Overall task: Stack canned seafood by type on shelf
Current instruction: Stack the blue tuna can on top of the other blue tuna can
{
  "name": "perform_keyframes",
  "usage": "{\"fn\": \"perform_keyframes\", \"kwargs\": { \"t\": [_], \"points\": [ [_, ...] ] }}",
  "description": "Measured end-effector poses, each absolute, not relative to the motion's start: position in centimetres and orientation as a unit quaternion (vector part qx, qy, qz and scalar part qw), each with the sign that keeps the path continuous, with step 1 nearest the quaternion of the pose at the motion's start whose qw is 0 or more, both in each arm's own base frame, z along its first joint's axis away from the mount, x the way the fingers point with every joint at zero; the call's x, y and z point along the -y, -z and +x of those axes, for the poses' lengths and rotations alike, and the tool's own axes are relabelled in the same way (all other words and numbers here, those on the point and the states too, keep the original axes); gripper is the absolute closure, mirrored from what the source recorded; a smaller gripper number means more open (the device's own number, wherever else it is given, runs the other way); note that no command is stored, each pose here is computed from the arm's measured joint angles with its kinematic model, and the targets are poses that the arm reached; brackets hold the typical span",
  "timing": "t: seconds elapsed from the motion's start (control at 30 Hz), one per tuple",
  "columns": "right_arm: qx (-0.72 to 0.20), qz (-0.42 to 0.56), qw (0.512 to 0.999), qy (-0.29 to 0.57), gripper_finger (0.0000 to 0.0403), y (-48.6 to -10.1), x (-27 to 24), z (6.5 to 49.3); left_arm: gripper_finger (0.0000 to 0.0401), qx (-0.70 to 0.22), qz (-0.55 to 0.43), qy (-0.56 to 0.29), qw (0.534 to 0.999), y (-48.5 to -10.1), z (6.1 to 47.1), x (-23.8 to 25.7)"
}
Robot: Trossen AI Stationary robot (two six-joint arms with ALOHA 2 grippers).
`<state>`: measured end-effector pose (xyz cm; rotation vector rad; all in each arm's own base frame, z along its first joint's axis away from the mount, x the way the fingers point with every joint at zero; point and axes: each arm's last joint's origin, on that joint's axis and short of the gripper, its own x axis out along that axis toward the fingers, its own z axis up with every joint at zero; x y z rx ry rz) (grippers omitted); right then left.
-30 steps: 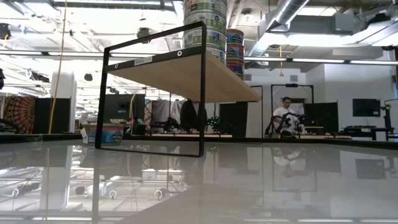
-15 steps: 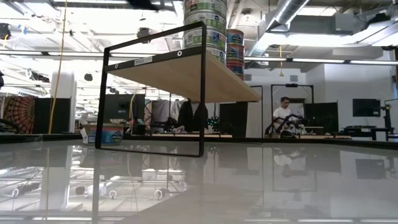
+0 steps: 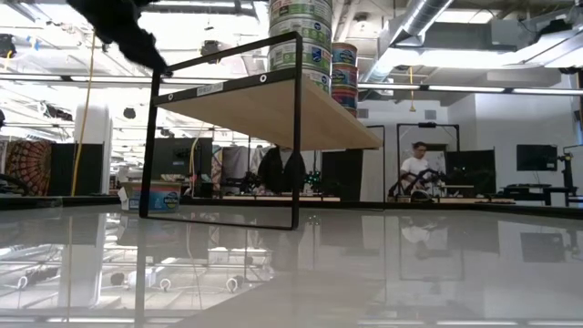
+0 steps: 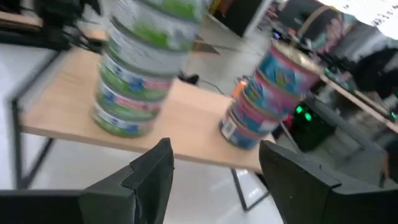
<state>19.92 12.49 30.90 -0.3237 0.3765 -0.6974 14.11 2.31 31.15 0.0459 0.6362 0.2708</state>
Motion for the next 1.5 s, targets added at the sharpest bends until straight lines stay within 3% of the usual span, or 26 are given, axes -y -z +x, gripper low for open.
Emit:
{"fn": "perform_keyframes", "kwargs": {
  "t": [0.5, 0.77, 1.07, 1.27, 1.5],
  "points": [
    [-0.201, -0.089, 0.899, 0.378, 0.0147, -26.8, -9.8, 20.1, 0.0106, -0.452, 0.02, -0.082, 0.888, -27.1, 15.6, -2.0],
    [-0.206, -0.056, 0.893, 0.397, 0.0148, -25.0, -8.1, 19.4, 0.0106, -0.48, 0.026, -0.031, 0.876, -24.4, 15.8, -0.7],
    [-0.186, -0.027, 0.898, 0.397, 0.0149, -23.8, -6.9, 18.3, 0.0106, -0.474, 0.053, -0.013, 0.879, -24.5, 15.8, 1.0],
    [-0.159, -0.06, 0.9, 0.4, 0.0149, -24.8, -7.1, 18.7, 0.0106, -0.51, 0.067, -0.033, 0.857, -23.3, 17.0, 1.0],
    [-0.146, -0.085, 0.906, 0.387, 0.0149, -26.0, -7.2, 19.3, 0.011, -0.55, 0.158, -0.106, 0.813, -21.8, 18.1, 0.5]
  ]
}}
